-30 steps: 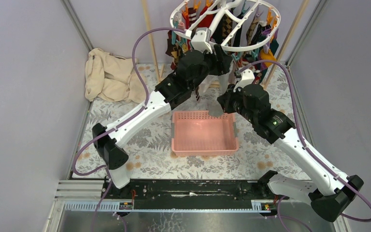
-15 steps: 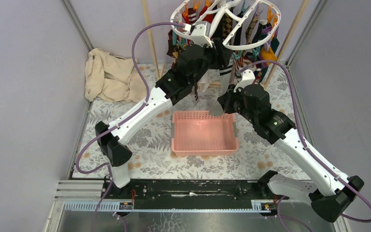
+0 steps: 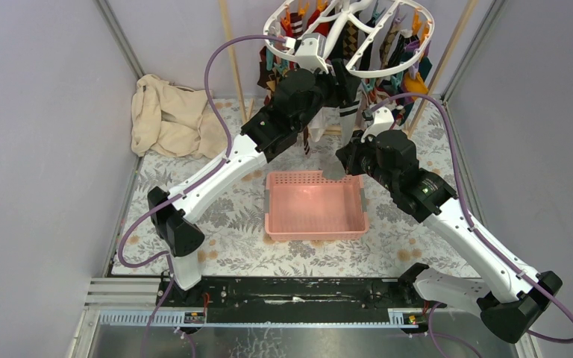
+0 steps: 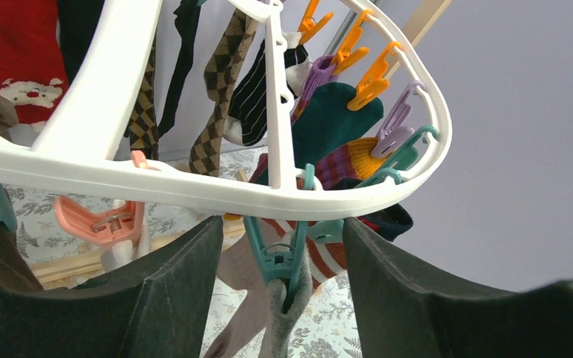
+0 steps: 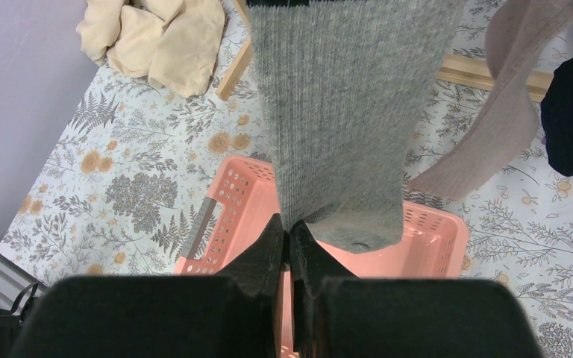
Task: Remove the socks clipped to the hanger
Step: Remove the sock from the hanger.
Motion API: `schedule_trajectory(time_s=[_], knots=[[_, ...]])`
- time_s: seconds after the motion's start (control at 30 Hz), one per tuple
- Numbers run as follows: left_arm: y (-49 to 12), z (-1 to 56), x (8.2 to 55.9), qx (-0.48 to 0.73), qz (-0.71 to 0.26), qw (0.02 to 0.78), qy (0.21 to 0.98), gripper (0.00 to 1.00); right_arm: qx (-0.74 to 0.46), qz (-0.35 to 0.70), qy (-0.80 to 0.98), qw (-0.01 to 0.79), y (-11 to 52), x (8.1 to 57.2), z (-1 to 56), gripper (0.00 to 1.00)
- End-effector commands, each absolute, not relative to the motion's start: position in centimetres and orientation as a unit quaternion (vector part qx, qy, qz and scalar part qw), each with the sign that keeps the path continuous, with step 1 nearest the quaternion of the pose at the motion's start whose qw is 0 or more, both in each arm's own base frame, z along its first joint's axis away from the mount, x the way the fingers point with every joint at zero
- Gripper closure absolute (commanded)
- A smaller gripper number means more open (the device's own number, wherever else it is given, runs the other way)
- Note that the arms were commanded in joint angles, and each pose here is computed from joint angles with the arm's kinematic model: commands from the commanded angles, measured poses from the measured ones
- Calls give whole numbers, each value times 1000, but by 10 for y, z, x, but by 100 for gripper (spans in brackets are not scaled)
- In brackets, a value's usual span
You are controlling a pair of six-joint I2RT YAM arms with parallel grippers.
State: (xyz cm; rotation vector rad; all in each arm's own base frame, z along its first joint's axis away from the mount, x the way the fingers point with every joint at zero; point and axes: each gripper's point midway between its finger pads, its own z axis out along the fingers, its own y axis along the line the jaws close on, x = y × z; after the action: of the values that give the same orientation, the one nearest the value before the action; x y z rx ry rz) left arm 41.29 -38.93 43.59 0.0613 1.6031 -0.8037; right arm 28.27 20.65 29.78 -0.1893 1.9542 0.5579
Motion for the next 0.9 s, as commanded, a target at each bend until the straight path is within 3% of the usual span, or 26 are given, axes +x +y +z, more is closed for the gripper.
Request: schedule_trajectory(time_s=[0.0, 0.17, 0.27, 0.73, 0.87], knots=[[-387, 435, 421, 16, -349, 626, 697, 29, -87, 245, 804, 536, 211, 282, 309, 100], [-388, 435, 422, 16, -349, 626, 697, 26, -88, 242, 804, 536, 210, 282, 307, 100], [-390, 432, 423, 18, -349, 624, 699, 34, -90, 241, 804, 535, 210, 282, 307, 100], [-395, 433, 428, 22, -345, 625, 700, 51, -92, 232, 805, 538, 207, 282, 305, 100], [-393, 438, 427, 23, -344, 630, 696, 62, -93, 232, 806, 537, 206, 281, 303, 100]])
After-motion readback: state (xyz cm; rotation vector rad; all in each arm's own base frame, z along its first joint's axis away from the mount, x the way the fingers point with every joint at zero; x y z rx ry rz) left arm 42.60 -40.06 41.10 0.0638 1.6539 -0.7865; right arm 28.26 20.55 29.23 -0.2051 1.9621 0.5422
